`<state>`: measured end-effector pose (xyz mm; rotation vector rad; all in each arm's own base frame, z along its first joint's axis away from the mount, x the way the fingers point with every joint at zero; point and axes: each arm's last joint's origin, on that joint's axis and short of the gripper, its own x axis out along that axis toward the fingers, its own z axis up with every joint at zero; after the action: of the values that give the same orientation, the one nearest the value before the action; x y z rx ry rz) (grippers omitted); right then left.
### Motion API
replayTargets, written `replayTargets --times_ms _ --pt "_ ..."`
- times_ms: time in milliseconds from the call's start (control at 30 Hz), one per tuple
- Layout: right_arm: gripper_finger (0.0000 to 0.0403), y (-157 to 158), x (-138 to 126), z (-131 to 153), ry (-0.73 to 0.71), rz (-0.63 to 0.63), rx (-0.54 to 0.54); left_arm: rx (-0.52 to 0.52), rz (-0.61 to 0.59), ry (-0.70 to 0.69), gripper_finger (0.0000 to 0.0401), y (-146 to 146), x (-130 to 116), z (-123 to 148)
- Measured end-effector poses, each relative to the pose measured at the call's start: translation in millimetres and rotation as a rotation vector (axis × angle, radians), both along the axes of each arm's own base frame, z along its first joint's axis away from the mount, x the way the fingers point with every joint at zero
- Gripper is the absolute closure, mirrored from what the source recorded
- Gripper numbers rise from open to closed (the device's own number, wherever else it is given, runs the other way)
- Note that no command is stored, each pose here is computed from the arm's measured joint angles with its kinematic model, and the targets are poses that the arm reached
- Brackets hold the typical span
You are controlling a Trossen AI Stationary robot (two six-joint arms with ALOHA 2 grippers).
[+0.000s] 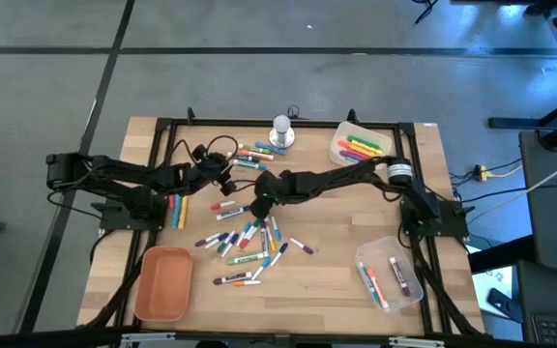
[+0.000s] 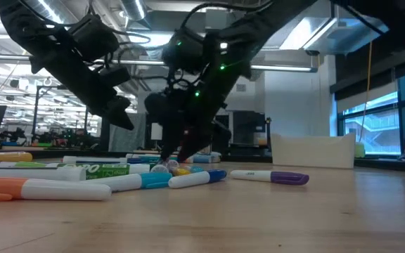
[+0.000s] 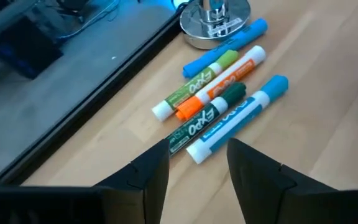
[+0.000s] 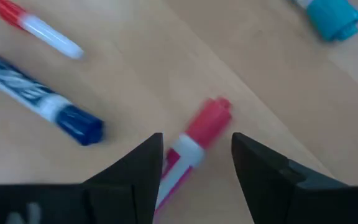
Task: Pick & Place Markers
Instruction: Put the medium pink marker pen into the transparent bin
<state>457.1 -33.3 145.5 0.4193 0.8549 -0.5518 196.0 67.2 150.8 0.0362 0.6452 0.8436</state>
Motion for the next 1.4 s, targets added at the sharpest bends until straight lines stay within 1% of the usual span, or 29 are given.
replayTargets --times_ms 167,267,367,433,500,533,600,733,833,933,1033,1133,1233,1333,1400 --pt "0.0212 0 7 -5 0.114 0.037 0.0 -0.008 -0.01 0.001 0.0244 0 0 0" --pt "0.0223 1 6 -8 0.182 0.071 -0.003 -0.01 -0.01 0.009 0.0244 0 0 -1" --pt "0.0255 1 0 -10 0.251 0.082 0.003 -0.012 -0.01 0.012 0.0244 -1 -1 -1" --pt "0.029 2 -3 -11 0.283 0.109 0.016 -0.012 -0.01 0.012 0.0244 0 -1 -1" --pt "0.0328 3 -4 -13 0.301 0.149 0.058 -0.012 -0.01 0.012 0.0244 -1 -1 -1" --pt "0.034 2 -5 -13 0.305 0.17 0.078 -0.011 -0.01 0.012 0.0244 0 -1 -1" --pt "0.0339 2 -5 -14 0.313 0.199 0.088 -0.012 -0.01 0.012 0.0244 -1 -1 -1" --pt "0.0339 2 -12 -2 0.341 0.225 0.088 -0.012 -0.01 0.012 0.0244 0 -1 -1" --pt "0.0339 14 -30 13 0.454 0.247 0.108 -0.012 -0.01 0.014 0.0244 -1 -1 -1" --pt "0.0339 32 -45 36 0.51 0.244 0.059 -0.016 -0.01 0.027 0.0244 -1 -1 -2" --pt "0.034 51 -66 69 0.555 0.178 -0.028 -0.023 -0.009 0.052 0.0244 -1 -3 -4" --pt "0.034 72 -90 92 0.601 0.099 -0.074 -0.041 0.003 0.056 0.0244 -1 -4 -6" --pt "0.0339 99 -117 116 0.62 0.039 -0.066 -0.076 0.002 0.047 0.0244 -2 -5 -7" --pt "0.0339 126 -145 133 0.65 -0.039 -0.05 -0.129 -0.03 0.037 0.0244 -4 -5 -9" --pt "0.0339 145 -157 138 0.611 -0.07 -0.03 -0.158 -0.06 0.033 0.0244 -5 -4 -9"
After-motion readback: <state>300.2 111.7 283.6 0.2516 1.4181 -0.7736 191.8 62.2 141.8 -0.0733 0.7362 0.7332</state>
